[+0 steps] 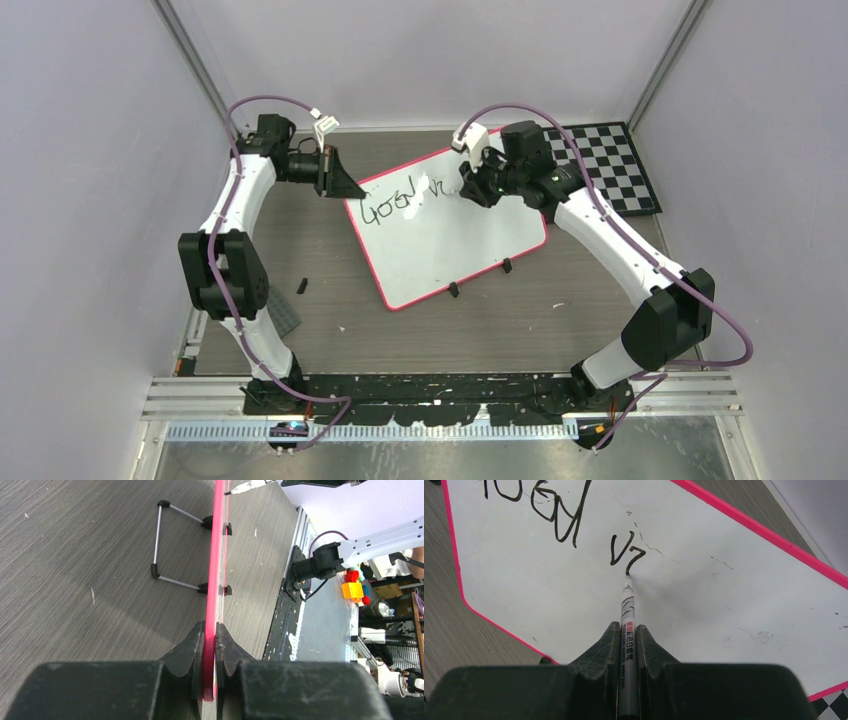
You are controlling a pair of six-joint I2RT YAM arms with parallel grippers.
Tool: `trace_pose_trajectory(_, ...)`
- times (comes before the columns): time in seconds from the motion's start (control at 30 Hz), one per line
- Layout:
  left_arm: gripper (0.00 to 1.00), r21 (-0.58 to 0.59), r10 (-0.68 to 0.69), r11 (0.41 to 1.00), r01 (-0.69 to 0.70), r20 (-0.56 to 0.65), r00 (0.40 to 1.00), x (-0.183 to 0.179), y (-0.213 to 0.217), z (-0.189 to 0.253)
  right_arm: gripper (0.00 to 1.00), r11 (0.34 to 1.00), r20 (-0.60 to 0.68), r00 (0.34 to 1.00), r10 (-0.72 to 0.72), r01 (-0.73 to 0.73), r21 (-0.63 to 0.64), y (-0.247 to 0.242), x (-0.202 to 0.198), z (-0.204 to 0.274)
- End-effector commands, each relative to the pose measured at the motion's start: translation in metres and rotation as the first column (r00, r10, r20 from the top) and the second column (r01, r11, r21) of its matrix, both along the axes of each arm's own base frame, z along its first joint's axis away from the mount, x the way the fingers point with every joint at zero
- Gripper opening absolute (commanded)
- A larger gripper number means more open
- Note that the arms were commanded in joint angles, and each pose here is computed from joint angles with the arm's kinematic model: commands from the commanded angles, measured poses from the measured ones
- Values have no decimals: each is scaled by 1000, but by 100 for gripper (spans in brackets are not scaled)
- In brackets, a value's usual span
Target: Write a sentence on the whiteboard
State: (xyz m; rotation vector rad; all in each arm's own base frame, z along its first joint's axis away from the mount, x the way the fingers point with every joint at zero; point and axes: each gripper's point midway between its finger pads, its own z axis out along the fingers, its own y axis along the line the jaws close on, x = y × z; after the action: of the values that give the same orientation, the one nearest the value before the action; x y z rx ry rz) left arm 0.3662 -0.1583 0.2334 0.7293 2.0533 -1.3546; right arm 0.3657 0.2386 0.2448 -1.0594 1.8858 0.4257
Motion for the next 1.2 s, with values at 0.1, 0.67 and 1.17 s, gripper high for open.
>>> trace_pose_trajectory(0.1,0,36,-18,999,16,42,999,0,-6,3,0,998,131,991,12,-21,67,6,4,59)
trace_pose_trajectory(0.67,0,42,-22,999,21,37,999,0,-5,-1,0,996,117,993,-6,-5,90,19,28,52)
trace_pose_trajectory(1.17,0,50,-25,998,23,45,999,1,-4,-1,0,996,128,992,-15,4,84,12,18,56)
